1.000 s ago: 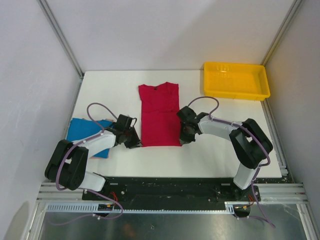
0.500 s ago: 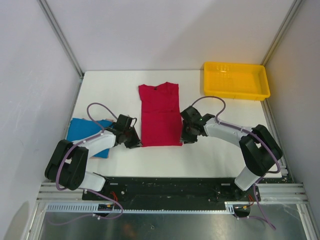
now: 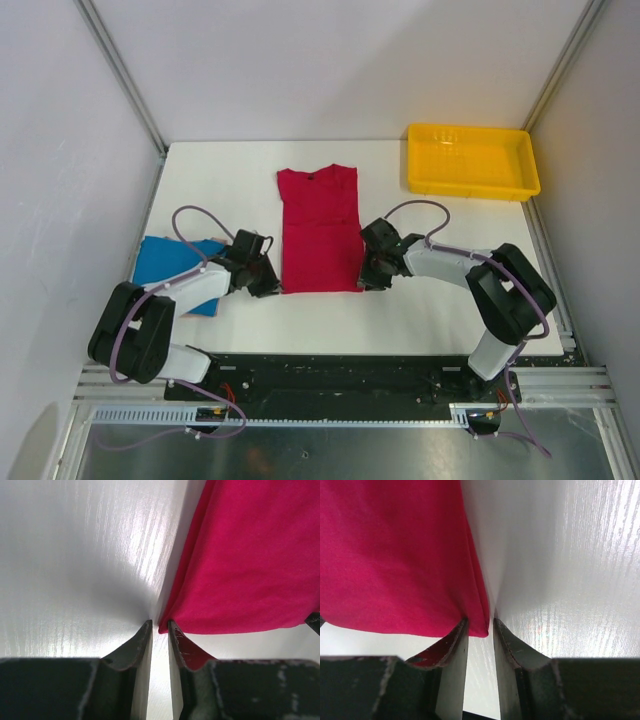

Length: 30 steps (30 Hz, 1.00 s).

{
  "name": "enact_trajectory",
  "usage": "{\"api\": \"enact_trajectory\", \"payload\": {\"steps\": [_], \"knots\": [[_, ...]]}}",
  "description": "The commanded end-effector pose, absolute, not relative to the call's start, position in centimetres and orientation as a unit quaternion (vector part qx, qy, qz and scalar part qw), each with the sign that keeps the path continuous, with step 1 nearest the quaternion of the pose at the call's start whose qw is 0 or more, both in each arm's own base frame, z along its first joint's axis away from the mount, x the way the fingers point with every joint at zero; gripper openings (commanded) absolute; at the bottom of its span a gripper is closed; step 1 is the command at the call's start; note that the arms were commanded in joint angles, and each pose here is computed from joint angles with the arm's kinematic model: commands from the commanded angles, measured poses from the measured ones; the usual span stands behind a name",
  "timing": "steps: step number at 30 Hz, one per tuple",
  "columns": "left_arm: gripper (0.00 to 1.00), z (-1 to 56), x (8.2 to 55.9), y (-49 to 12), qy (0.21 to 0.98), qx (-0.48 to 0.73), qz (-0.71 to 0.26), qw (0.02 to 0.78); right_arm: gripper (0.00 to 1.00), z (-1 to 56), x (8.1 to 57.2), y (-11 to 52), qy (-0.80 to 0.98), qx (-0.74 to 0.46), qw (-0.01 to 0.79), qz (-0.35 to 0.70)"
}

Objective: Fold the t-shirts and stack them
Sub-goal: Grab one side of the 2/3 rectangular tshirt with both arms

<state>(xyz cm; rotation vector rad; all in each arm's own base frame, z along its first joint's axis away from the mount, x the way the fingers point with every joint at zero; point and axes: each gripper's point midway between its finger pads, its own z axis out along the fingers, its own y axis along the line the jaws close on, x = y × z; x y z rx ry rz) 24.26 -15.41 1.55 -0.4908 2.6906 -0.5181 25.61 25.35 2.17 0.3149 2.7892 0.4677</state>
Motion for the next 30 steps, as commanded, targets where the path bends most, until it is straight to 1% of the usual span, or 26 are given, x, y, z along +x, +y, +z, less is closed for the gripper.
{"api": "enact_trajectory", "payload": {"steps": [1,3,4,9,11,15,30], "knots": [[0.24,1.4,23.8,-14.4,0.954,-0.171,-0.161,0.187,0.31,1.2,26.1,24.9,0.967,0.129,0.159,0.151],[0.26,1.6,23.8,-14.4,0.953,-0.171,-0.163,0.188,0.31,1.0,26.1,24.8,0.967,0.131,0.16,0.149],[0.27,1.7,23.8,-14.4,0.953,-0.171,-0.166,0.189,0.29,0.9,26.1,24.8,0.967,0.131,0.159,0.148],[0.31,2.8,23.8,-14.6,0.947,-0.175,-0.183,0.199,0.07,0.6,26.0,24.8,0.968,0.131,0.157,0.145],[0.33,3.1,23.9,-14.9,0.946,-0.172,-0.191,0.199,0.02,0.6,25.9,24.7,0.968,0.131,0.157,0.144],[0.35,3.4,24.1,-15.5,0.947,-0.164,-0.202,0.191,0.0,0.5,25.9,24.6,0.969,0.131,0.156,0.141],[0.38,3.3,25.4,-16.4,0.945,-0.157,-0.214,0.191,0.0,0.1,25.7,24.7,0.971,0.127,0.149,0.139]]}}
